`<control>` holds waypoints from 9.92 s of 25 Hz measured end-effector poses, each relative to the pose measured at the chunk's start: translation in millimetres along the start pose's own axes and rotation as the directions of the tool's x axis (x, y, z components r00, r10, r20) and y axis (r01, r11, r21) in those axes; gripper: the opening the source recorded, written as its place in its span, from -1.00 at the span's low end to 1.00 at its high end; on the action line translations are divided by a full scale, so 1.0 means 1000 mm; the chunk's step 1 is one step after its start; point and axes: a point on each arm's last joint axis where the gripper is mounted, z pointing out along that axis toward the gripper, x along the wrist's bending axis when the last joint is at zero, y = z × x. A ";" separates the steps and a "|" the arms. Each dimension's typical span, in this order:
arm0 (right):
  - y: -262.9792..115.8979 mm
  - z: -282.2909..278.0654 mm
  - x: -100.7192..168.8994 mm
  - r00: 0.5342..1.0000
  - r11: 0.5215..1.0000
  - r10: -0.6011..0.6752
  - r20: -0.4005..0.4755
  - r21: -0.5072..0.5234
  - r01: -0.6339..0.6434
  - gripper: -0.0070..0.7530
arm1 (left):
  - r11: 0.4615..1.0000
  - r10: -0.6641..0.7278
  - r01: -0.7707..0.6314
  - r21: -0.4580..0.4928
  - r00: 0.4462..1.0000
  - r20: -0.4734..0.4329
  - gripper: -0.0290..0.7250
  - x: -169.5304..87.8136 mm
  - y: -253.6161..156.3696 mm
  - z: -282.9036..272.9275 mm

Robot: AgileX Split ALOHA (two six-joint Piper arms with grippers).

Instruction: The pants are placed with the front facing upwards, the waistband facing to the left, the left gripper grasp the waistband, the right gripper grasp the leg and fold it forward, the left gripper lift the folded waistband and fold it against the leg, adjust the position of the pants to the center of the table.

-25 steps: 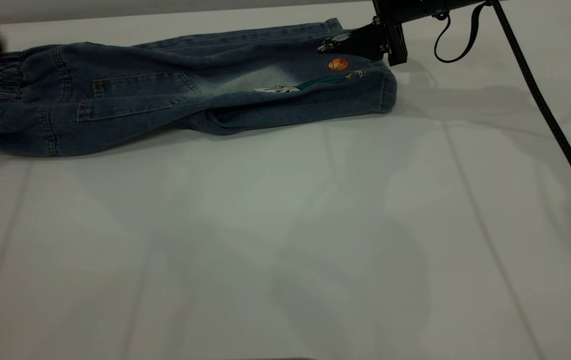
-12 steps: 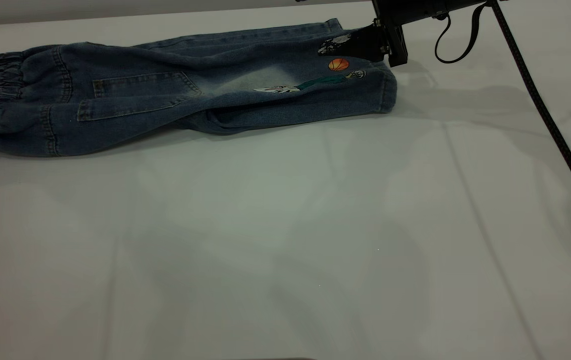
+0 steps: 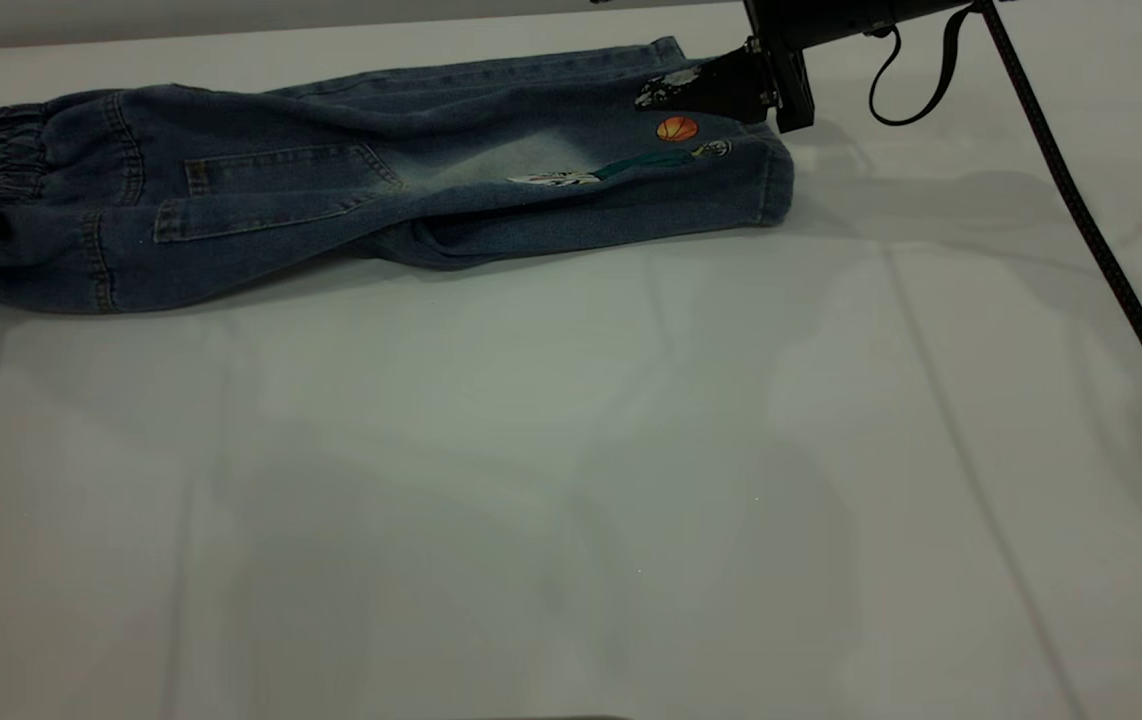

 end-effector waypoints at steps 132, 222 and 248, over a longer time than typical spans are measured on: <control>0.059 -0.071 0.165 0.645 0.806 -0.570 0.510 0.194 0.559 0.20 | 0.331 0.942 -0.787 -0.521 0.303 0.142 0.61 -0.334 -0.099 -0.155; -0.261 -0.224 0.193 0.216 0.732 -0.623 0.752 0.464 0.499 0.02 | 0.475 0.880 -0.880 0.024 0.474 -0.012 0.50 -0.123 -0.209 -0.251; -0.386 -0.317 0.101 0.393 0.578 -0.661 0.640 0.099 0.810 0.02 | 0.474 0.846 -0.809 -0.346 0.528 -0.075 0.49 0.013 -0.321 -0.266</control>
